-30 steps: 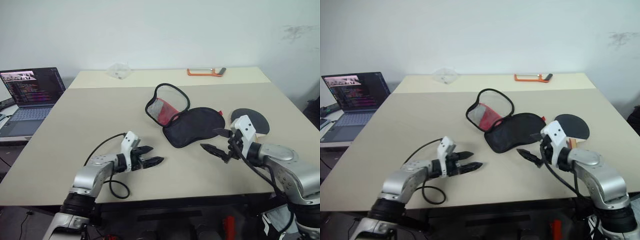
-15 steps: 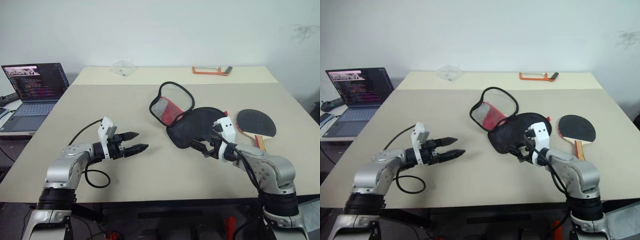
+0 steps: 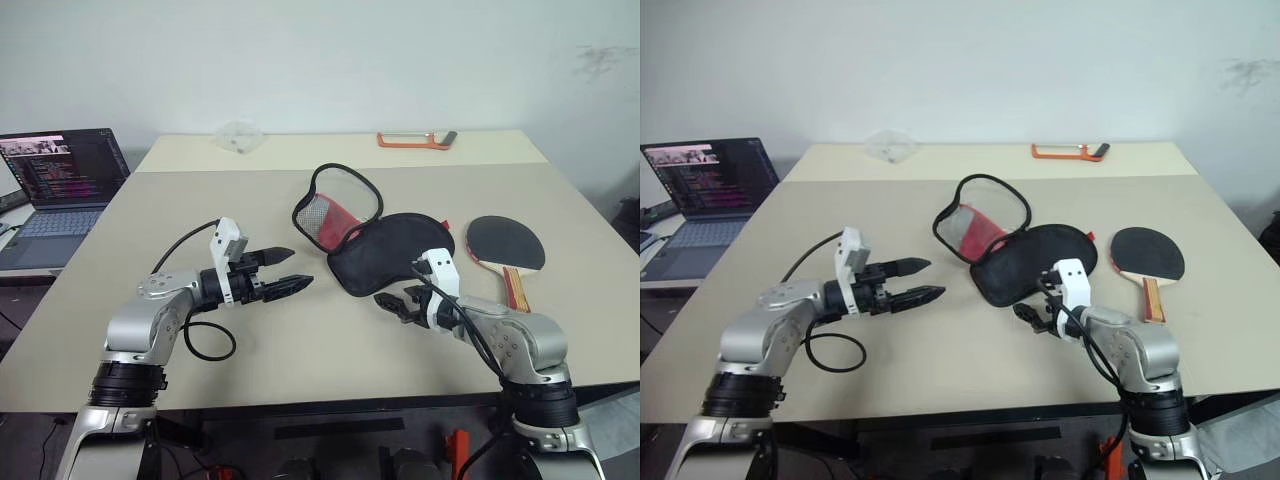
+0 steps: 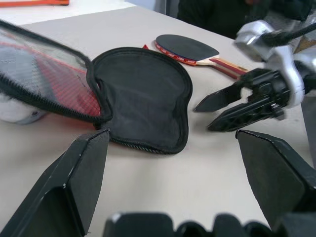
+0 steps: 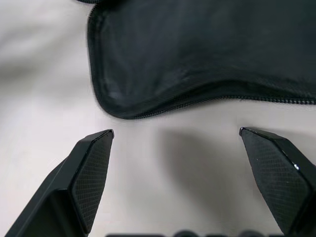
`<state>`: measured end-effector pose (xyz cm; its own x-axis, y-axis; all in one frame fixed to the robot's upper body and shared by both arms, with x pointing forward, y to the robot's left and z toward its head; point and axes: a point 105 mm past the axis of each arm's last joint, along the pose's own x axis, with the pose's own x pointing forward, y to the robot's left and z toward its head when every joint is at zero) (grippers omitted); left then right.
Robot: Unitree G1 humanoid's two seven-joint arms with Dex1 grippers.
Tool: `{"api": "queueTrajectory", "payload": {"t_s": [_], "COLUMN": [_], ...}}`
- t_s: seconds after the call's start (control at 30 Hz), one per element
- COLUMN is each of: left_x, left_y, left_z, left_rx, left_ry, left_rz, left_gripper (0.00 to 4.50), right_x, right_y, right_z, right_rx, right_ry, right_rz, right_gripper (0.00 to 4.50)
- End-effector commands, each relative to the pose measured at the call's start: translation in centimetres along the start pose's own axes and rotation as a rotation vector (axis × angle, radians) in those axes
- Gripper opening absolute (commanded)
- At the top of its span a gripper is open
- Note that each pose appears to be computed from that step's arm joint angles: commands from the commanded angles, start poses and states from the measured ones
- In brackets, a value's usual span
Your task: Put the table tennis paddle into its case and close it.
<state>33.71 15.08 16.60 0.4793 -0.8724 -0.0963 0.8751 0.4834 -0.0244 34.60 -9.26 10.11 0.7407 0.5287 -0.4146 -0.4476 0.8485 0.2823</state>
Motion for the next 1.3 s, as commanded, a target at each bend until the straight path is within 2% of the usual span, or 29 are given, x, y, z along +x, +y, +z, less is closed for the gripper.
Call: {"api": "queueTrajectory", "payload": {"t_s": [0.03,0.3,0.33,0.4,0.53,0.67,0.77,0.8,0.97,1.13,1.2,1.3], "left_x": [0.6,1.1,1.1,1.2,1.3,1.3,1.4,1.4,1.4,1.3,1.4,1.4], "left_y": [0.0,-0.2,-0.2,-0.3,-0.5,-0.5,-0.6,-0.7,-0.8,-1.2,-1.4,-1.5], "left_z": [1.8,1.9,1.9,1.8,1.6,1.5,1.4,1.3,1.2,0.7,0.5,0.4], "left_rx": [0.057,0.063,0.062,0.062,0.06,0.057,0.057,0.056,0.054,0.058,0.059,0.058], "left_ry": [-0.045,-0.053,-0.054,-0.055,-0.053,-0.053,-0.052,-0.052,-0.049,-0.027,-0.021,-0.02], "left_rz": [-0.007,-0.013,-0.013,-0.014,-0.02,-0.021,-0.022,-0.023,-0.025,-0.039,-0.044,-0.045], "left_gripper": [4.46,4.46,4.49,4.5,4.5,4.5,4.5,4.5,4.5,4.5,4.5,4.5], "right_x": [1.1,2.1,2.1,2.0,1.3,0.5,0.0,-0.1,-0.8,-2.9,-3.9,-4.6], "right_y": [-0.1,0.1,0.3,0.8,2.1,0.5,-1.0,-1.3,-2.2,-1.8,-2.7,-4.6], "right_z": [2.5,3.3,3.3,3.3,3.3,3.6,4.1,4.2,4.0,1.8,1.2,1.6], "right_rx": [0.002,0.07,0.078,0.095,0.167,0.21,0.218,0.219,0.198,0.095,0.043,-0.005], "right_ry": [-0.116,-0.156,-0.152,-0.142,-0.119,-0.105,-0.102,-0.099,-0.058,0.096,0.149,0.162], "right_rz": [-0.04,-0.038,-0.024,0.013,0.128,0.118,0.096,0.092,0.095,0.182,0.172,0.118], "right_gripper": [4.5,4.5,4.32,3.86,2.51,1.1,0.2,0.04,0.04,0.04,0.04,0.04]}}
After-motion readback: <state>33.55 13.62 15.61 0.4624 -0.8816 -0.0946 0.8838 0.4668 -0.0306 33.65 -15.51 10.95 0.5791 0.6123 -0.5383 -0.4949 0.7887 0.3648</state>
